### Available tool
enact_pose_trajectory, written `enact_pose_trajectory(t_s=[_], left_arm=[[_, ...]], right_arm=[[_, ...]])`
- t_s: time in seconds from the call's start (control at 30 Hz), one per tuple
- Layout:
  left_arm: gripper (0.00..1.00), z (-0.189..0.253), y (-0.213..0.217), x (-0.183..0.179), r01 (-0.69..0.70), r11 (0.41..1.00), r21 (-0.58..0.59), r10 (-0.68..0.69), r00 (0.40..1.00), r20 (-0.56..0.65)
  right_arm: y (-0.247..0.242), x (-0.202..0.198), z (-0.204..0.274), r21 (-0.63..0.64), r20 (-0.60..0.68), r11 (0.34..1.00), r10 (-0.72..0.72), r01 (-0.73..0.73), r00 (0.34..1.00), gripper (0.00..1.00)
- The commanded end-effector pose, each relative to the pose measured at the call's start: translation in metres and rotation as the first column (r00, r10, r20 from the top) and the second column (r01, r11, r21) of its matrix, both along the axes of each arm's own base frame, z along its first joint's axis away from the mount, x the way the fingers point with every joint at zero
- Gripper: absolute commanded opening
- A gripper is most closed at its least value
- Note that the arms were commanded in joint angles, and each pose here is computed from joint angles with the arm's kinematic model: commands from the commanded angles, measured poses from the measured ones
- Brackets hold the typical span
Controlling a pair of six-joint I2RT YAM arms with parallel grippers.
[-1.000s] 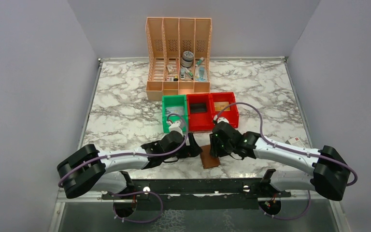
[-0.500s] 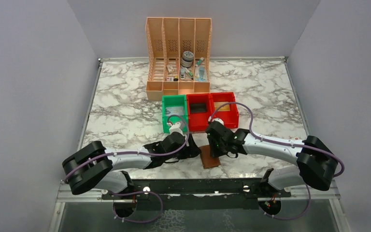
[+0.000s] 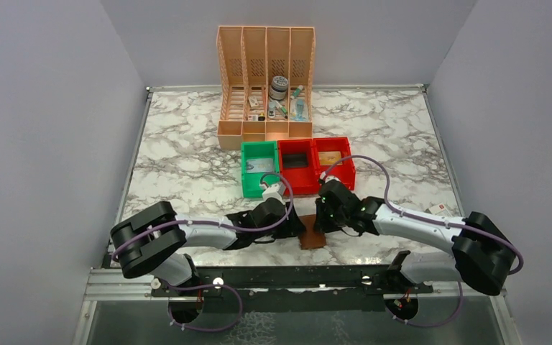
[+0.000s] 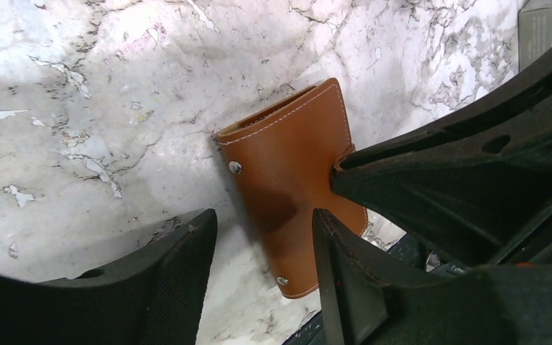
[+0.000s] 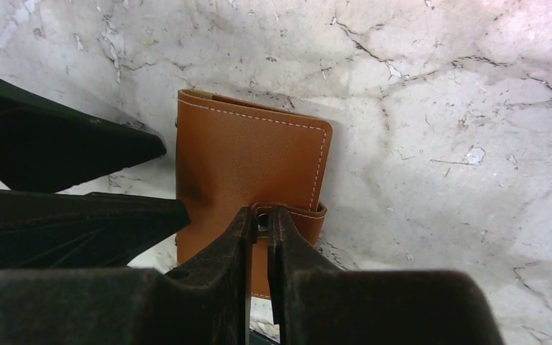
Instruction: Take the credit cards out of the card holder
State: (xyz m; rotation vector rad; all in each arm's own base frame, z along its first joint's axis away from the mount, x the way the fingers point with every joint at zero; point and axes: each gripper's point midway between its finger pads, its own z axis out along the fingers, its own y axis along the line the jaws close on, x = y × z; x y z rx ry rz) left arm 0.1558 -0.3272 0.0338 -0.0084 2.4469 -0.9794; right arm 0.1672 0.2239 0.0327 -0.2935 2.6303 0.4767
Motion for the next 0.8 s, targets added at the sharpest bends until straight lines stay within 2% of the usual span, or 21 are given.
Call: enact_pose_trajectory(t_s=[0.0,0.1,0.27,0.37,0.67,0.77], left_arm=[[0.52,-0.013,-0.001,-0.003,0.001,0.999,0.038,-0.001,1.0,-0.011],[0.47,-0.023,-0.002,-0.007,0.02,0.996,0.086,-0.02,1.0,-0.012],[0.46,-0.044,0.011,-0.007,-0.003,0.961,0.277,0.005,1.0,-0.008],[0.38,-0.053,0.022,-0.006,-0.032,0.938,0.345,0.036,0.999,-0.006],[0.35,-0.074,0.053,-0.011,-0.069,0.885,0.46,0.086,0.996,-0.017],[0.34,-0.077,0.055,-0.011,-0.068,0.877,0.476,0.091,0.996,-0.024]], right_arm=[[-0.005,-0.01,-0.014,0.058,-0.069,0.998,0.002,0.002,0.998,0.01],[-0.004,-0.01,-0.01,0.091,-0.061,0.996,0.003,0.003,0.998,0.01],[0.001,-0.011,-0.003,0.152,-0.049,0.988,0.018,-0.01,0.999,0.01],[-0.001,-0.009,0.001,0.173,-0.041,0.985,0.003,0.004,0.999,0.01],[-0.011,-0.004,0.014,0.212,-0.039,0.976,-0.032,0.04,0.999,0.01],[-0.022,-0.004,0.012,0.172,-0.045,0.982,-0.066,0.072,0.997,0.01]])
